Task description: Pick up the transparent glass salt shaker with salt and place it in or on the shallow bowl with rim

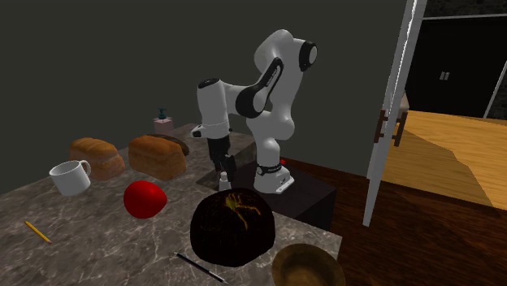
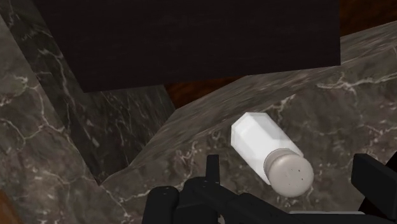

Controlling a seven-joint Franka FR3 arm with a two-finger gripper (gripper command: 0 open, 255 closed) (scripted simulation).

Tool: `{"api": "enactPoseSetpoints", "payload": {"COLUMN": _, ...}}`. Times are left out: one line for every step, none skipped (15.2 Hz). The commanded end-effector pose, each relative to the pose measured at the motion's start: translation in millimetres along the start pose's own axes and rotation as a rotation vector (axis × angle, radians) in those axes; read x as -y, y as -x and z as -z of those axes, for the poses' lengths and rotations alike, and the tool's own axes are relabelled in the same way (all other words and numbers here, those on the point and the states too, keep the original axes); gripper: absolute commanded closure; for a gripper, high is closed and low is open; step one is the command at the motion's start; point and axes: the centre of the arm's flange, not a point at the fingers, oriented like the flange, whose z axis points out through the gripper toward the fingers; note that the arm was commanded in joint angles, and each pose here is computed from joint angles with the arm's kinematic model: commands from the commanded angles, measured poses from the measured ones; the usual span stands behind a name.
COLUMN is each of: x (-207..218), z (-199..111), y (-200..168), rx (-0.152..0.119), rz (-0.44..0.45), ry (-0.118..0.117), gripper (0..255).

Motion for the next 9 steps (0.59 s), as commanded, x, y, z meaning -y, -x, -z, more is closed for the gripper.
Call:
{"api": "enactPoseSetpoints", "payload": {"x": 0.0, "z": -0.3, "y": -0.1, "rx": 0.000, "rz": 0.000, "ry": 0.000, "gripper": 0}}
{"api": "enactPoseSetpoints", "payload": {"x": 0.0, "z": -0.3, "y": -0.1, "rx": 0.000, "rz": 0.000, "ry": 0.000, "gripper": 0}}
{"api": "enactPoseSetpoints", "payload": {"x": 0.0, "z": -0.2, "y": 0.0, "rx": 0.000, "rz": 0.000, "ry": 0.000, "gripper": 0}}
{"api": "enactPoseSetpoints", "payload": {"x": 0.0, "z": -0.2, "y": 0.0, "rx": 0.000, "rz": 0.000, "ry": 0.000, "gripper": 255}}
{"api": "enactPoseSetpoints", "payload": {"x": 0.0, "z": -0.2, "y": 0.0, "rx": 0.000, "rz": 0.000, "ry": 0.000, "gripper": 255}}
{"api": "enactPoseSetpoints", "payload": {"x": 0.0, "z": -0.2, "y": 0.0, "rx": 0.000, "rz": 0.000, "ry": 0.000, "gripper": 255}}
{"api": "enactPoseSetpoints", "payload": {"x": 0.1, "z": -0.2, "y": -0.1, "rx": 0.000, "rz": 0.000, "ry": 0.000, "gripper": 255}}
{"api": "enactPoseSetpoints", "payload": {"x": 0.1, "z": -0.1, "y": -0.1, "rx": 0.000, "rz": 0.000, "ry": 0.000, "gripper": 255}}
{"api": "enactPoseSetpoints", "payload": {"x": 0.4, "z": -0.2, "y": 0.0, "rx": 0.000, "rz": 0.000, "ry": 0.000, "gripper": 255}}
